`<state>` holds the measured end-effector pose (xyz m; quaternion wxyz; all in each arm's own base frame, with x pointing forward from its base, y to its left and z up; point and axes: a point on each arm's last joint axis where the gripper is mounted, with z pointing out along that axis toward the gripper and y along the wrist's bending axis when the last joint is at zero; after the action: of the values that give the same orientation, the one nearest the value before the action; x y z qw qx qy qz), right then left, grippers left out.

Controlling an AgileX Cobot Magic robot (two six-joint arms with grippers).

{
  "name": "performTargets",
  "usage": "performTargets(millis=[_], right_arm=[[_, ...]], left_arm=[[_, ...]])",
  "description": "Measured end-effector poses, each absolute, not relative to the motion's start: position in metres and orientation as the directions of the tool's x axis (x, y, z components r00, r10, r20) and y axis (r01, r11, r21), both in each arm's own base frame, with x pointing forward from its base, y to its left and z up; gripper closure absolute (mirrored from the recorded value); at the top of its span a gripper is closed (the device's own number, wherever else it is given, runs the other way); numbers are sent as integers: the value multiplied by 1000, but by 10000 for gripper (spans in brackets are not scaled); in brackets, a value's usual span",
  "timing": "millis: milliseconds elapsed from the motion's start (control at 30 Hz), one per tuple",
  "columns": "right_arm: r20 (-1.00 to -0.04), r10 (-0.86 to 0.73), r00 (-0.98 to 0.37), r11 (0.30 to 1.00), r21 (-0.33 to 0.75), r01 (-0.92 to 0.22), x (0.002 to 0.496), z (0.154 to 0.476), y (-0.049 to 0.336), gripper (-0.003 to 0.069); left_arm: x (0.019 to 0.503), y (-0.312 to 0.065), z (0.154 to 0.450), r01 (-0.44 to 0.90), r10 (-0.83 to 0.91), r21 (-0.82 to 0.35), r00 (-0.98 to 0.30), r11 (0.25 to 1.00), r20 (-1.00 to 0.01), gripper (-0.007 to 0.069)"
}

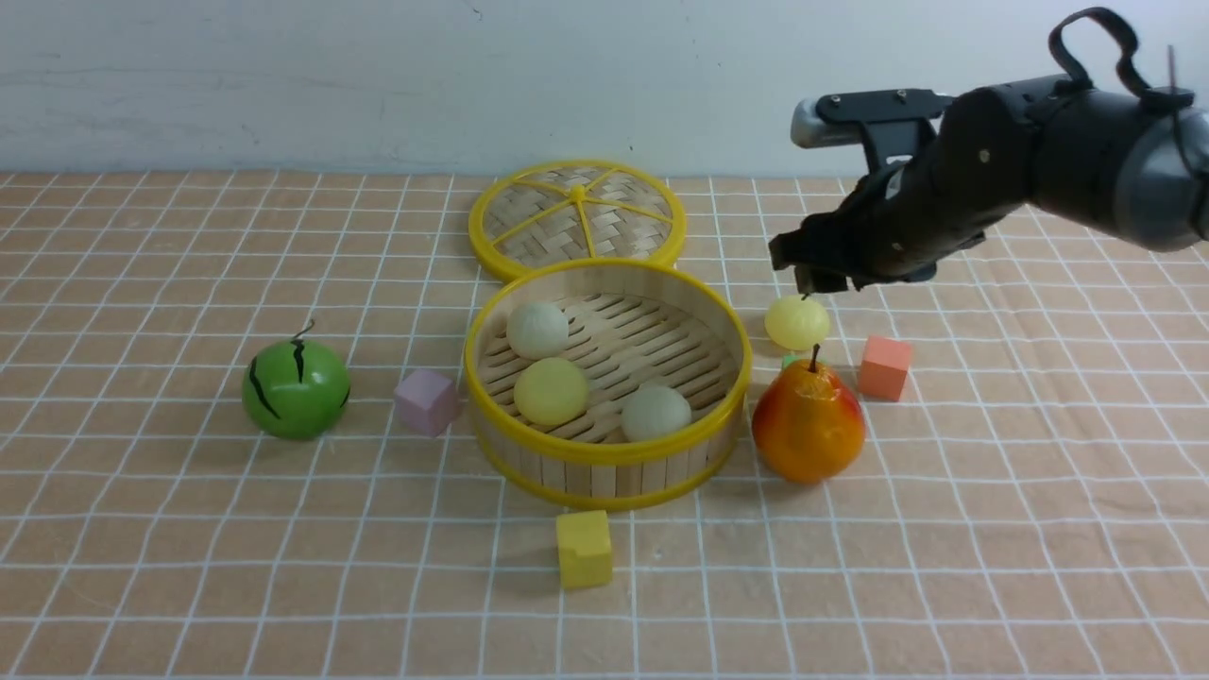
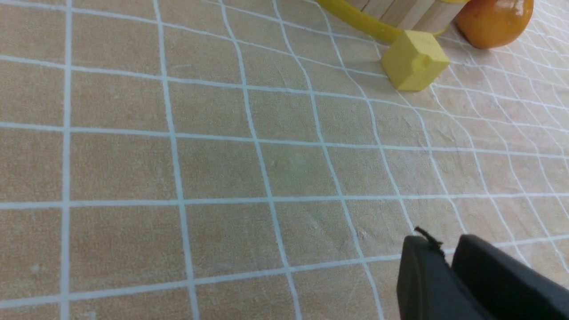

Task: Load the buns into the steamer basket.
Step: Use the right arm to grab a steamed stuffed bun

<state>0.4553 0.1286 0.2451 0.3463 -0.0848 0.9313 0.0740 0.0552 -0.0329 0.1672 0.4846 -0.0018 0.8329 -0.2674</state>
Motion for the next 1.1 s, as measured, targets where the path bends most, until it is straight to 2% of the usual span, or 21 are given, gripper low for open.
performTargets(millis=[367,633,867,900,1000,1100], right_arm=[[-652,-145,-744,975,32,-218,493,209,135,272],[-627,-153,-764,979,12,-206,505,182,129,322],[-627,-150,-765,979,12,-202,506,179,128,475],[-630,-149,-762,979,13,-202,507,179,127,533],[-636,-148,-757,979,13,-202,507,180,128,636],[-632,-148,-760,979,13,-202,506,185,127,656]], left_arm=[[55,-33,167,256,-262,-447,-530,857,-806,523],[55,-33,167,256,-262,-447,-530,857,-806,523],[55,-33,167,256,-262,-447,-530,857,-806,523],[55,-33,167,256,-262,-447,-530,857,-806,523],[55,-33,167,256,-262,-447,-530,857,-806,522],[55,-33,167,256,-262,-447,-530,857,-806,522]])
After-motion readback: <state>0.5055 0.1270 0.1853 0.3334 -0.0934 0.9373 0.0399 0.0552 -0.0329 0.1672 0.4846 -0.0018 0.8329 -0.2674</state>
